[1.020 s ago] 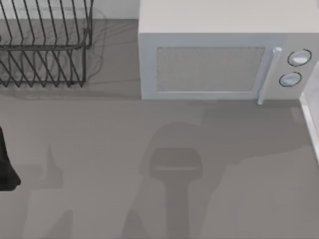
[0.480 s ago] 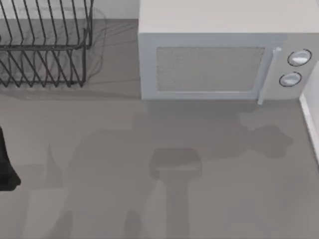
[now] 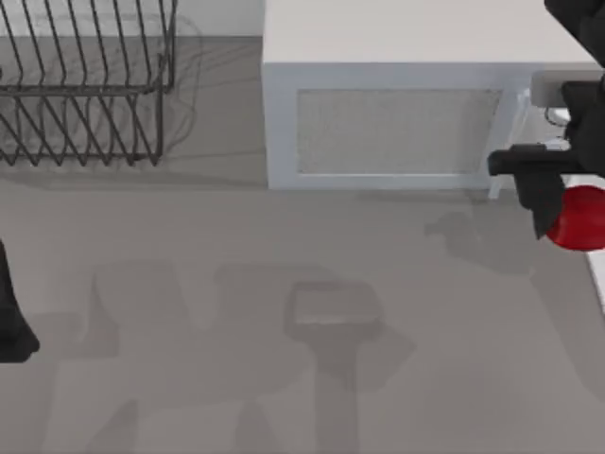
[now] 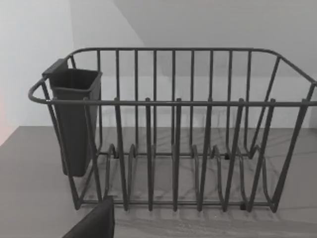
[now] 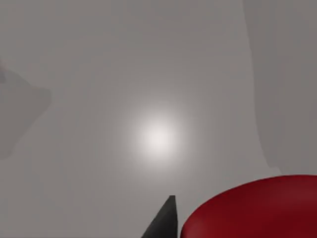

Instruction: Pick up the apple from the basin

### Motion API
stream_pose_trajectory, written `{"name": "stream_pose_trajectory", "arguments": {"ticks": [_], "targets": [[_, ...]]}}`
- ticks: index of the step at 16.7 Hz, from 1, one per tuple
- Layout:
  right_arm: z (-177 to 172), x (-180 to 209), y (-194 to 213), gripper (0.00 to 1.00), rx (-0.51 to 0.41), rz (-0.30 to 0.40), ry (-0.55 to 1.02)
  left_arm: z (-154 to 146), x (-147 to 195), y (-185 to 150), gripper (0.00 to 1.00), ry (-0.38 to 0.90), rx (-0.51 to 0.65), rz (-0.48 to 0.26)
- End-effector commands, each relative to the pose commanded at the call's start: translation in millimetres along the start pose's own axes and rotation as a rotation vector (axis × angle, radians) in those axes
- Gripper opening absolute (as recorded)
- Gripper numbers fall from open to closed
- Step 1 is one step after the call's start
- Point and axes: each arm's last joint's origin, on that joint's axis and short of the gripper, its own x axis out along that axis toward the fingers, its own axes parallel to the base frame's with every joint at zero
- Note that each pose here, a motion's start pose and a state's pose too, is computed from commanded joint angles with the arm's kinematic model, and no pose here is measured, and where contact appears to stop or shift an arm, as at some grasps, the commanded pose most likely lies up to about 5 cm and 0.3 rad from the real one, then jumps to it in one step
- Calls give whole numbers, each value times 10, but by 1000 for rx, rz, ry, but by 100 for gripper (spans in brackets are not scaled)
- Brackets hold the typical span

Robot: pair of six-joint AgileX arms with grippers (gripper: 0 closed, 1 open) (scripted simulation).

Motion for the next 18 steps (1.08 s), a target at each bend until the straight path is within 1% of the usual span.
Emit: {"name": "stream_pose_trajectory", "arguments": {"ticks": [2,7,10,15,18], "targets": [[-50,3,38,0,0,0,-2,0,0,0,100,0,0,0],[-34,56,32,0,4,0,5,0,0,0,100,0,0,0],[-7,319,45,0,3,-1,6,0,0,0,100,0,0,0],[-10,924,50,0,1,5,-13,0,0,0,100,0,0,0],[-47,1100,39,0,0,0,-2,0,0,0,100,0,0,0]]}}
